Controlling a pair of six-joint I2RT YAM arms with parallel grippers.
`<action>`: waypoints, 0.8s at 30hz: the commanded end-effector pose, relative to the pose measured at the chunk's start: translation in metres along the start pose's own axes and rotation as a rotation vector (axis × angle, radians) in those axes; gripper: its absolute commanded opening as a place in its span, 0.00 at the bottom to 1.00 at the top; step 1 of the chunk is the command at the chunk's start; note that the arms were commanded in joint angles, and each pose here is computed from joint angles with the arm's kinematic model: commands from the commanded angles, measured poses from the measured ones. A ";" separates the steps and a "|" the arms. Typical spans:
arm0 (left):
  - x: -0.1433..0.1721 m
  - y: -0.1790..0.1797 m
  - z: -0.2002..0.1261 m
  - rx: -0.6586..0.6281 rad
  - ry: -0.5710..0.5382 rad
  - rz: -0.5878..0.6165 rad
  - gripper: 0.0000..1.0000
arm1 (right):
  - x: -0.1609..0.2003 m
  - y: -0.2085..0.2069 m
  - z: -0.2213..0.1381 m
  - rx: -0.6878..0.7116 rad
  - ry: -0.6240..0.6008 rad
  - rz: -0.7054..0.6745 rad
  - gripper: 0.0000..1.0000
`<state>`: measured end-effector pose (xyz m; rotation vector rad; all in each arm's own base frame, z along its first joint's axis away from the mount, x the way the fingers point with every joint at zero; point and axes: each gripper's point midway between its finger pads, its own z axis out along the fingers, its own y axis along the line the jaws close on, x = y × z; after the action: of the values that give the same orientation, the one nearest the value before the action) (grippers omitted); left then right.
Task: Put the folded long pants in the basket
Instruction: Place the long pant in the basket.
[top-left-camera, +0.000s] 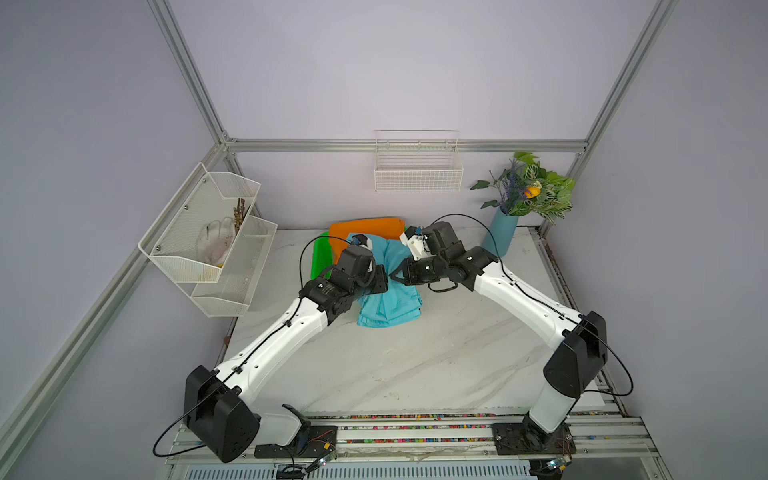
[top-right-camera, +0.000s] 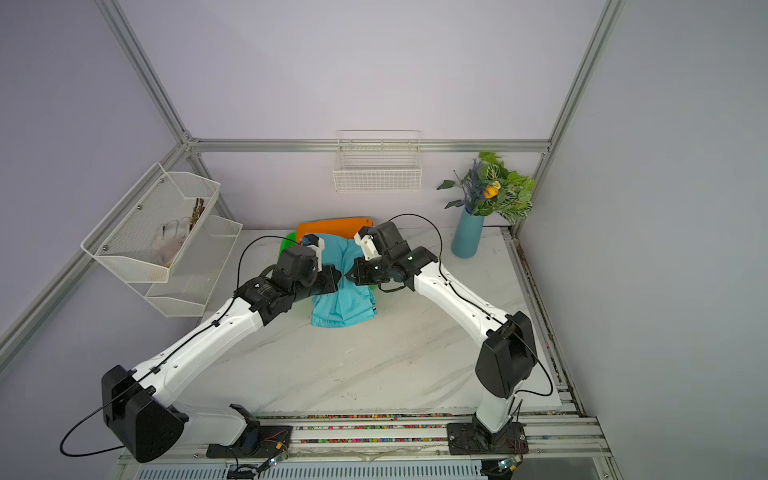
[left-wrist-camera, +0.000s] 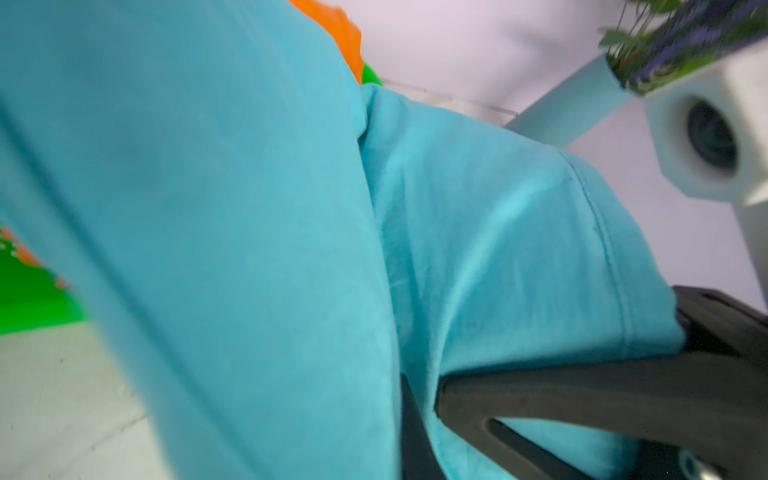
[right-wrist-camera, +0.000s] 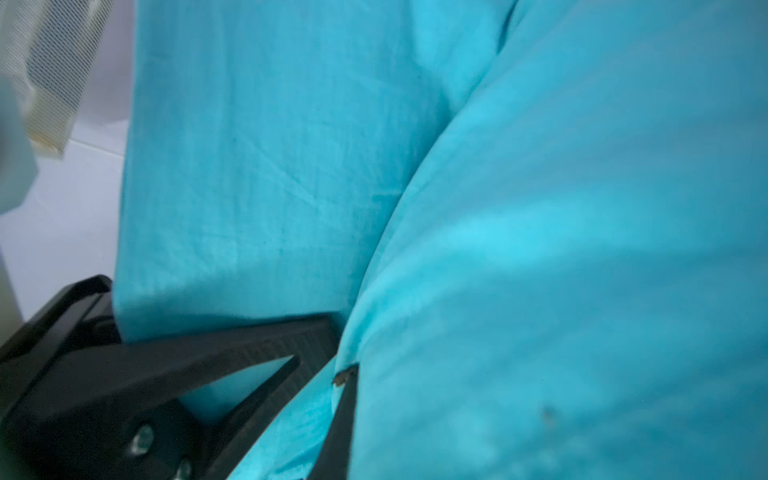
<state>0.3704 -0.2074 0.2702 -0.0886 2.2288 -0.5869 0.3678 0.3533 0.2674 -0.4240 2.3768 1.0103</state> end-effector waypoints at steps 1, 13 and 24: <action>-0.056 -0.019 0.010 0.170 -0.099 -0.008 0.00 | -0.028 0.003 0.015 -0.042 -0.028 -0.052 0.00; -0.141 0.053 0.070 0.159 -0.143 -0.054 0.00 | -0.110 -0.056 0.073 -0.098 -0.145 0.059 0.00; -0.137 0.150 0.129 0.053 -0.094 -0.185 0.00 | -0.102 -0.141 0.123 -0.115 -0.155 0.224 0.00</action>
<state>0.5490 -0.1093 0.1927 -0.3044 2.2682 -0.7295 0.5463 0.3576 0.1649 -0.1253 2.3463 1.2015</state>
